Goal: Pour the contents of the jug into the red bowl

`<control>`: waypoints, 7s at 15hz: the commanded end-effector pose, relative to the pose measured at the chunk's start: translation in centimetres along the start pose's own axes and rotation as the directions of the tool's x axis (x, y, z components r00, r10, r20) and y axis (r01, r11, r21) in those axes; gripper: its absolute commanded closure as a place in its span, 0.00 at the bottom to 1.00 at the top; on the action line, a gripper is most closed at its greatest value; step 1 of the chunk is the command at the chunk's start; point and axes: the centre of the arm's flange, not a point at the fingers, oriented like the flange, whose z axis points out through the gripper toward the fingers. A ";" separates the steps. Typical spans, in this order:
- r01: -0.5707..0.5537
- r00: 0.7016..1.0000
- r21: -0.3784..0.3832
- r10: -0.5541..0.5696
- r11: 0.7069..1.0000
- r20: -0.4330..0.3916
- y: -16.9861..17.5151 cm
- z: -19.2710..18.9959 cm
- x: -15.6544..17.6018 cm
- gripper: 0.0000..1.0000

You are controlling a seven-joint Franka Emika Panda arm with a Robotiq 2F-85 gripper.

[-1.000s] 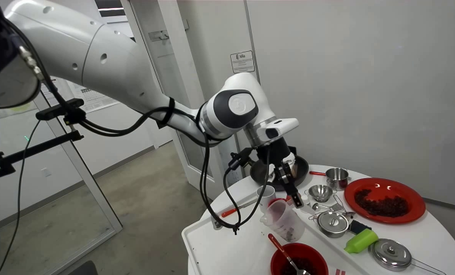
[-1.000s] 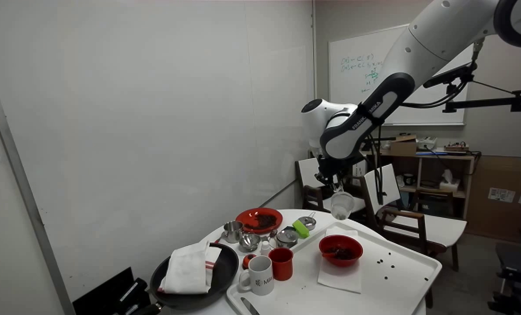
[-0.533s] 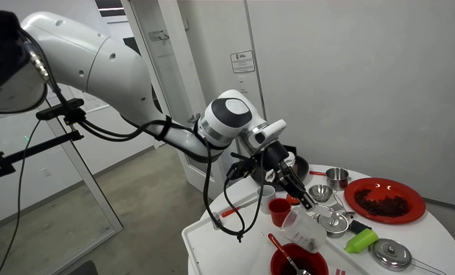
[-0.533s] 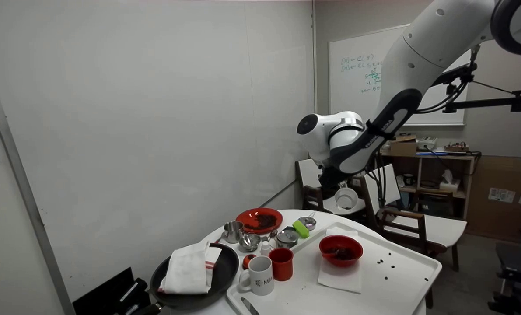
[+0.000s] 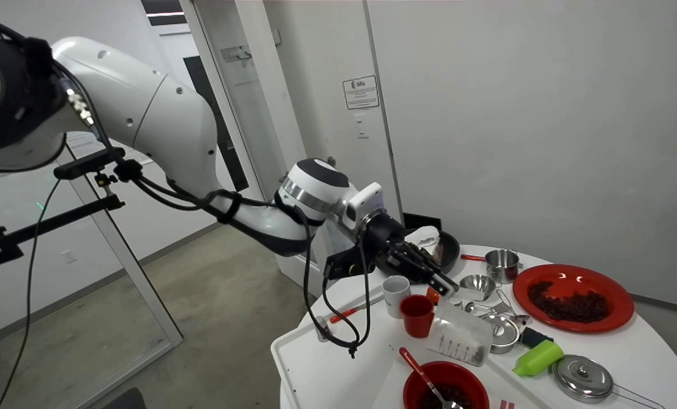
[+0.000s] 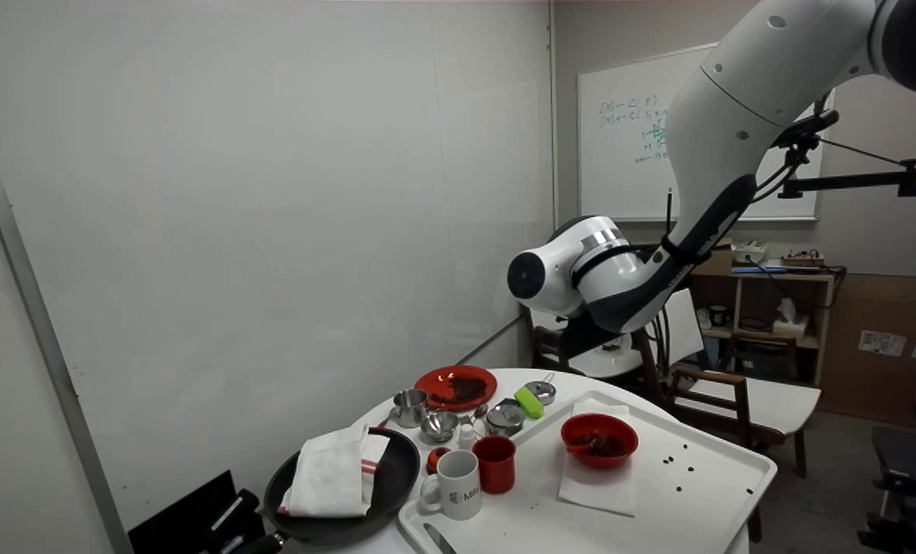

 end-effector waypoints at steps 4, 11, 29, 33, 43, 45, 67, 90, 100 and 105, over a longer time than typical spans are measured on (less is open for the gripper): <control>-0.034 0.988 -0.098 0.018 0.995 -0.156 -1.4 -1.5 -4.0 0.89; -0.059 0.951 -0.149 0.011 0.987 -0.308 -3.1 -1.2 -6.8 0.89; -0.118 0.800 -0.232 -0.046 0.966 -0.599 -6.7 -0.9 -9.2 0.90; -0.108 0.764 -0.239 -0.073 0.965 -0.641 -7.2 -0.6 -9.9 0.90; 0.097 0.907 -0.179 -0.161 0.979 -0.390 -7.5 -1.4 -10.1 0.90; 0.150 0.931 -0.130 -0.185 0.980 -0.316 -7.5 -2.1 -10.0 0.90; 0.417 0.834 0.734 -0.547 0.536 -0.074 -4.2 -11.4 -6.5 0.90; 0.493 0.080 0.770 -0.903 0.404 0.423 -6.2 -6.0 -15.0 0.91; 0.474 0.149 0.753 -0.884 0.457 0.443 -10.3 -2.2 -17.2 0.89; 0.410 0.235 0.775 -0.877 0.480 0.419 -11.3 -2.7 -17.0 0.89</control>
